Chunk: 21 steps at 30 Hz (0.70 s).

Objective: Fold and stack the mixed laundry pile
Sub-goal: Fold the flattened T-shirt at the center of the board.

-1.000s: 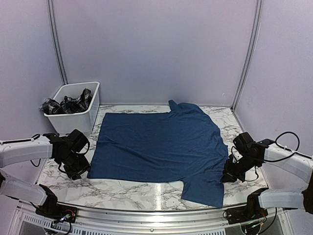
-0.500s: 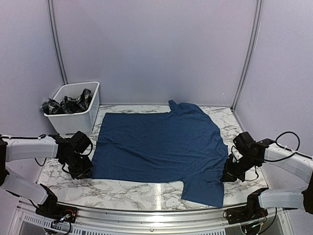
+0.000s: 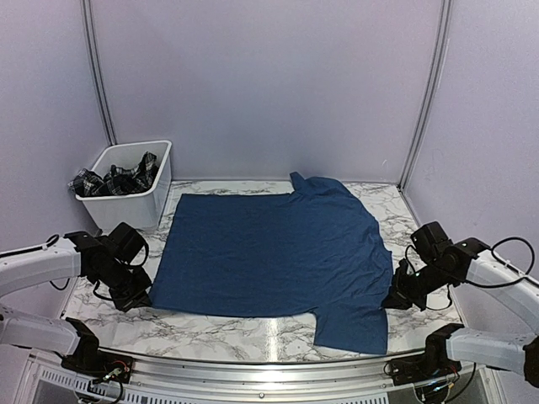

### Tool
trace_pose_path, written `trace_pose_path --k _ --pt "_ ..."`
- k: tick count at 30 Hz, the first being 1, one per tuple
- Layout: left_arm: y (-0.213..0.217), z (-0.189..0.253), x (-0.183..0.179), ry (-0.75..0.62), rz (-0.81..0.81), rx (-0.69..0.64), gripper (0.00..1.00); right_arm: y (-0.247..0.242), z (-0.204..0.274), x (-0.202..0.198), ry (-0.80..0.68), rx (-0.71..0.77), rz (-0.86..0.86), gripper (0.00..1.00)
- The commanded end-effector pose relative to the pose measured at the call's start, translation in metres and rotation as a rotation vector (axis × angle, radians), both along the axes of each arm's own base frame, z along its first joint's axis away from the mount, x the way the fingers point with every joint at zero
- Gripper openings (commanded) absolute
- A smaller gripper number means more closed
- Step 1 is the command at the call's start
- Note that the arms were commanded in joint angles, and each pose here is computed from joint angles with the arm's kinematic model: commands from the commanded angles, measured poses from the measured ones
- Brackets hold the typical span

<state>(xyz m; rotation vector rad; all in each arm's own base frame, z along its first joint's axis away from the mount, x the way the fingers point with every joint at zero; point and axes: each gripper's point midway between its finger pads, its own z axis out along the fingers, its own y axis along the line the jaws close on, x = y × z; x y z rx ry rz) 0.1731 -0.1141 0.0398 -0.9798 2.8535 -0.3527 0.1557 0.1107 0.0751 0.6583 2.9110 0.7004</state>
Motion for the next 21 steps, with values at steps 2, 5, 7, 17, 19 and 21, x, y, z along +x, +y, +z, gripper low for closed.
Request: trace_pose_path --k 2,5,7,17,19,21 --pt "0.002 0.027 0.008 -0.006 0.029 -0.008 0.00 0.004 0.041 0.022 -0.094 0.020 -0.016 0.00" --pt "0.002 0.038 0.023 -0.034 0.028 -0.011 0.00 -0.002 0.052 0.039 -0.121 0.014 -0.031 0.00" --pt "0.000 0.045 0.036 -0.055 0.005 0.003 0.00 -0.006 0.055 0.050 -0.132 0.014 -0.038 0.00" --pt "0.002 0.057 0.098 -0.078 -0.024 0.049 0.00 -0.021 0.072 0.130 -0.189 0.002 -0.040 0.00" --pt "0.003 0.054 0.108 -0.069 -0.022 0.058 0.00 -0.021 0.071 0.144 -0.189 0.010 -0.036 0.00" --pt "0.003 0.053 0.118 -0.070 -0.023 0.060 0.00 -0.018 0.070 0.159 -0.189 0.024 -0.025 0.00"
